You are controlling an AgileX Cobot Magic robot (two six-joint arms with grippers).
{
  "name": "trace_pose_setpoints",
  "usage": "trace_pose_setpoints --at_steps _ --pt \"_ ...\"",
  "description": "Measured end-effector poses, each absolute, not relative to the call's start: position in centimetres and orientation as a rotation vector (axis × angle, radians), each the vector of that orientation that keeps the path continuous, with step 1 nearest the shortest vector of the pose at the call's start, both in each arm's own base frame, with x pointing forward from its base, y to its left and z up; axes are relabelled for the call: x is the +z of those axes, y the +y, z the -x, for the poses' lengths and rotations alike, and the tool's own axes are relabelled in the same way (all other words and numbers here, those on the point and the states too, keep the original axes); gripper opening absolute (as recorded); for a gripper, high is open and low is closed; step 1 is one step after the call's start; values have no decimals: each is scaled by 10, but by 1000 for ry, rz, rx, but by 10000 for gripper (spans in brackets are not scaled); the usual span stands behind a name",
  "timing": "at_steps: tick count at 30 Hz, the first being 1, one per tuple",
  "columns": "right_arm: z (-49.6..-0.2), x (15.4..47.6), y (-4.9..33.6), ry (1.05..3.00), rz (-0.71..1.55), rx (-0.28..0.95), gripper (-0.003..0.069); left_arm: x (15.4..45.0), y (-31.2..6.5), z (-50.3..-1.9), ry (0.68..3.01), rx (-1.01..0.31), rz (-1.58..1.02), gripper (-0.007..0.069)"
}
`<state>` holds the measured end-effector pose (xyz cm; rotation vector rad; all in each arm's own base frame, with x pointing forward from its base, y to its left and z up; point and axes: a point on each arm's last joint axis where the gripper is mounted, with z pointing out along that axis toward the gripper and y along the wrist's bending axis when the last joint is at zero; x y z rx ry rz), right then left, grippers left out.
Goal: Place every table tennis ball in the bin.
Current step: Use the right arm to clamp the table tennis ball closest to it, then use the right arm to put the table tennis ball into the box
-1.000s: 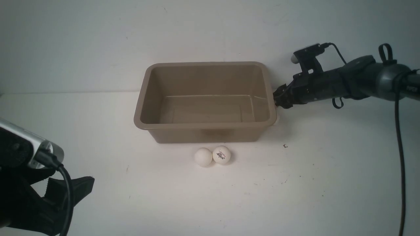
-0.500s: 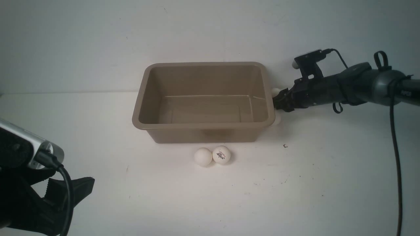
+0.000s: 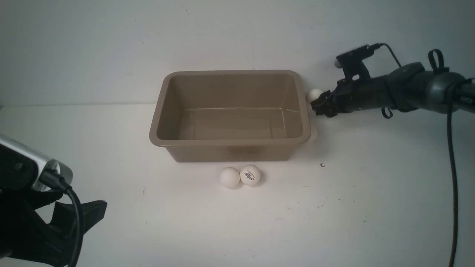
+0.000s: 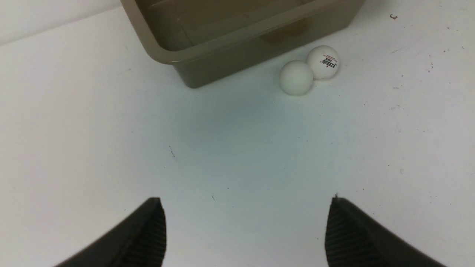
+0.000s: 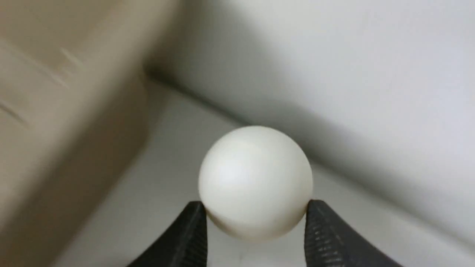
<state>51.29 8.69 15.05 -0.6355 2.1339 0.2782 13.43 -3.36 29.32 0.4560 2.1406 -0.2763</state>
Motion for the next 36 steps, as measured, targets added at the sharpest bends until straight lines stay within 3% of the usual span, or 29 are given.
trace_pose_setpoints --at_steps 6,12,18,27,30,32,36 --pt "-502 212 87 2028 707 262 312 293 -34 -134 2141 -276 -456 520" --pt "-478 249 105 1982 852 444 312 293 -34 -134 2141 -276 -456 520" --pt "-460 243 142 1981 1016 626 312 293 -34 -134 2141 -276 -456 520" --pt "-462 208 151 2048 1072 672 313 293 -34 -134 2141 -276 -456 520" --pt "-463 206 151 2052 1064 672 393 293 -34 -134 2141 -276 -456 520" --pt "-465 211 150 2034 1034 663 510 293 -34 -134 2141 -276 -456 520" --pt "-467 232 136 1988 997 600 606 293 -34 -134 2141 -277 -457 520"
